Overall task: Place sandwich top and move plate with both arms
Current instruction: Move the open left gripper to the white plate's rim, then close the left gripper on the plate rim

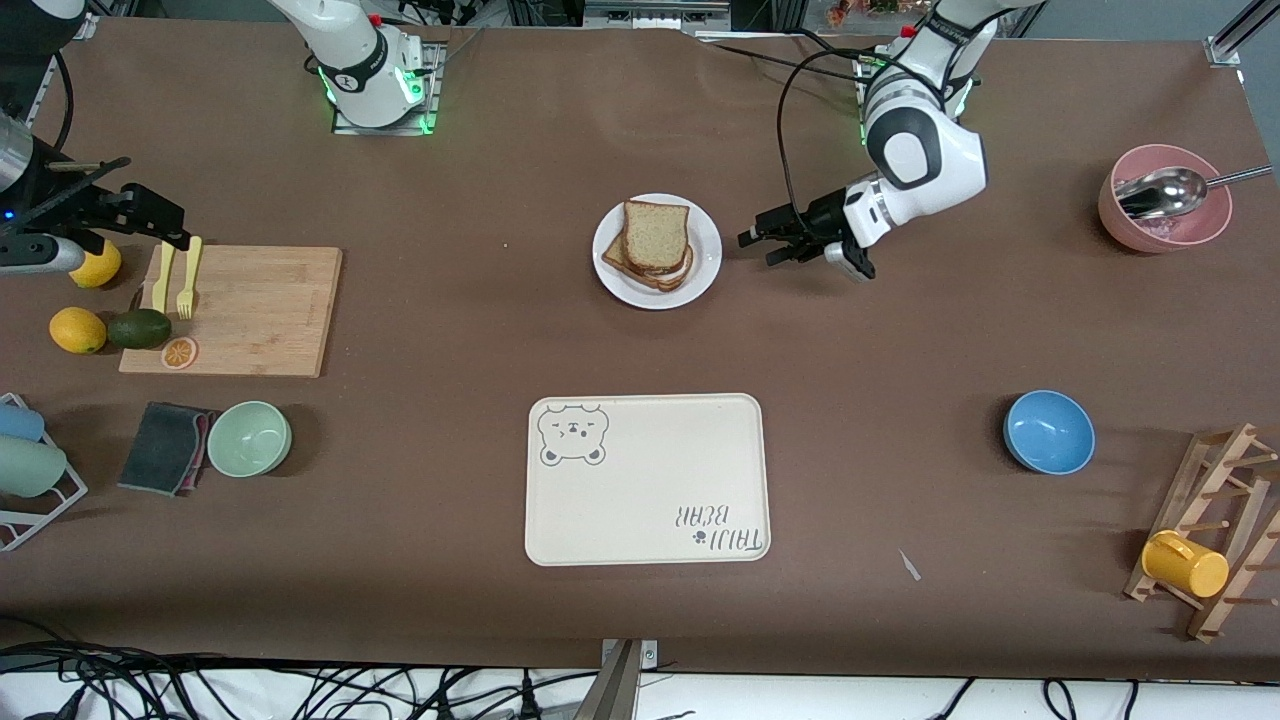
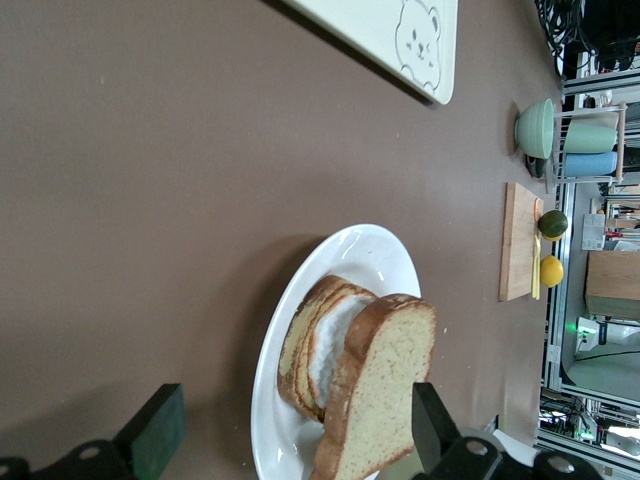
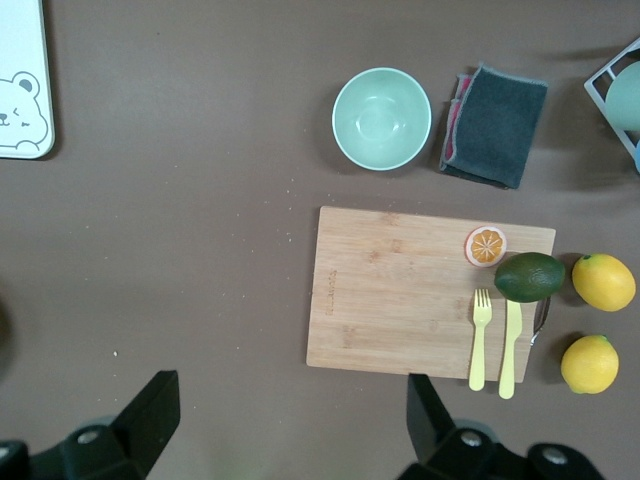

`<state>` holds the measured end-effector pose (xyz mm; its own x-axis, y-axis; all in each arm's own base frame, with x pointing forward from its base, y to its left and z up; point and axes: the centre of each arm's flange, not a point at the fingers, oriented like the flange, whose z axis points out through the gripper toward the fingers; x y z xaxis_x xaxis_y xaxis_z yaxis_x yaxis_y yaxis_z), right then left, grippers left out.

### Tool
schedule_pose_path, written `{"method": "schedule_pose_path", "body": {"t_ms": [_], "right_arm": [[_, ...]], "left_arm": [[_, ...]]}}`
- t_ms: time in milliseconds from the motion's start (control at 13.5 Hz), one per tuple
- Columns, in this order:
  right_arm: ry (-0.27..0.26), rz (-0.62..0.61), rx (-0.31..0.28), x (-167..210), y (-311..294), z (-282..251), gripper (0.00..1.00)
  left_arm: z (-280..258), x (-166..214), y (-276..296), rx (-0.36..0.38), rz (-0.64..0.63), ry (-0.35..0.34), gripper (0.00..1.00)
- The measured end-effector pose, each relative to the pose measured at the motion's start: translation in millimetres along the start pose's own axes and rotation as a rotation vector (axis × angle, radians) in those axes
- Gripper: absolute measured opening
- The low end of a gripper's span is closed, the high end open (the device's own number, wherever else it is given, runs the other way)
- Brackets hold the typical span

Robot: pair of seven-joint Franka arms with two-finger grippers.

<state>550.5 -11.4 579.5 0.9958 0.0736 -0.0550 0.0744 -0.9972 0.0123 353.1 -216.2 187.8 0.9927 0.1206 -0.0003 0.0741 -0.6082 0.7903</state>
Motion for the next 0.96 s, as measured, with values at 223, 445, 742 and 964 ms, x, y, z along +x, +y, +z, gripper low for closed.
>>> {"method": "schedule_pose_path", "body": {"t_ms": [223, 445, 742, 964], "right_arm": [[0.006, 0.004, 0.000, 0.1, 0.5, -3.0, 1.00], [0.006, 0.006, 0.000, 0.2, 0.2, -3.1, 1.00], [0.007, 0.008, 0.000, 0.1, 1.2, -3.1, 1.00], [0.007, 0.009, 0.000, 0.0, 1.7, -3.1, 1.00]], "left_arm": [[25.6, -15.4, 4.3, 0.012, -0.021, 0.011, 1.00], [49.3, -22.1, 17.1, 0.029, -0.034, -0.002, 1.00], [63.3, -19.0, 13.8, 0.018, -0.067, -0.016, 1.00], [66.6, -20.2, 7.1, 0.018, -0.067, -0.019, 1.00]]}}
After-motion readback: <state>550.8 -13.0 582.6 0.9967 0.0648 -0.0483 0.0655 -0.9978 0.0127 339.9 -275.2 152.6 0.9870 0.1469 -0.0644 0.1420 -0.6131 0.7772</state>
